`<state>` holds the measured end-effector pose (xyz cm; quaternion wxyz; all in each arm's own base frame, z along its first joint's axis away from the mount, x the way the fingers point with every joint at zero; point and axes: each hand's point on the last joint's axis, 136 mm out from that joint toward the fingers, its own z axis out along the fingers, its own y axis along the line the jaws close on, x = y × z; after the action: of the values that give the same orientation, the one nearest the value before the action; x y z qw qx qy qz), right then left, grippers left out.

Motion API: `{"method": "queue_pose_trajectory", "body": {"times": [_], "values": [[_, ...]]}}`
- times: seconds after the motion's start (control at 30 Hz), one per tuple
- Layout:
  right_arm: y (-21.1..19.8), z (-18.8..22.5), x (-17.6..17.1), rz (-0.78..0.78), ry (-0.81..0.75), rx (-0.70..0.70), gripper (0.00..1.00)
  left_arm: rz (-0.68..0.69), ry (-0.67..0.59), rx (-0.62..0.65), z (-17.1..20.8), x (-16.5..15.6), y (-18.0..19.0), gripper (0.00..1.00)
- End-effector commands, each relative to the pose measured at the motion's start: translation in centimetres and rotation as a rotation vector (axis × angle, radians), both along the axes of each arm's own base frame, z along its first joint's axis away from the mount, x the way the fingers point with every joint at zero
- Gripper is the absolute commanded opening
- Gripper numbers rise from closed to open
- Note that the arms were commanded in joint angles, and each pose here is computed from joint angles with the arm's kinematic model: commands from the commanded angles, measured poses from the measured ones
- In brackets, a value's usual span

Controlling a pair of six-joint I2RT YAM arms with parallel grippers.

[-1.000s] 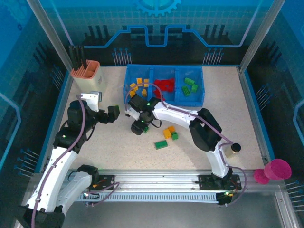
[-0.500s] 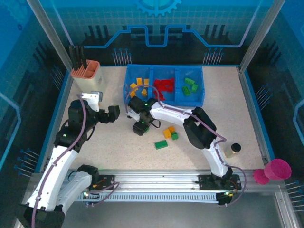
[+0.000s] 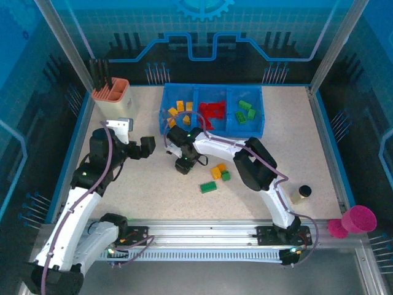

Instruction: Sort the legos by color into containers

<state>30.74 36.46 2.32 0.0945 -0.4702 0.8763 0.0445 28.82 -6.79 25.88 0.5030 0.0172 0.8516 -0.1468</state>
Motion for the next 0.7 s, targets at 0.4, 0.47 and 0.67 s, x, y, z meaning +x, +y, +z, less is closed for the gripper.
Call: {"method": "queue_pose_trajectory", "body": {"times": [0.4,0.47,0.67], "values": [[-8.4,4.8,2.2,-0.148,-0.039,-0.011,0.31,-0.018,0.0,-0.005,0.3,0.0,-0.3,0.99],[-11.4,7.0,3.4,-0.217,-0.075,0.0,0.31,-0.021,0.002,-0.006,0.2,0.1,-0.4,0.99],[-18.9,11.2,8.1,-0.401,-0.185,0.046,0.31,-0.021,0.006,-0.008,0.2,0.1,-0.4,0.99]]}}
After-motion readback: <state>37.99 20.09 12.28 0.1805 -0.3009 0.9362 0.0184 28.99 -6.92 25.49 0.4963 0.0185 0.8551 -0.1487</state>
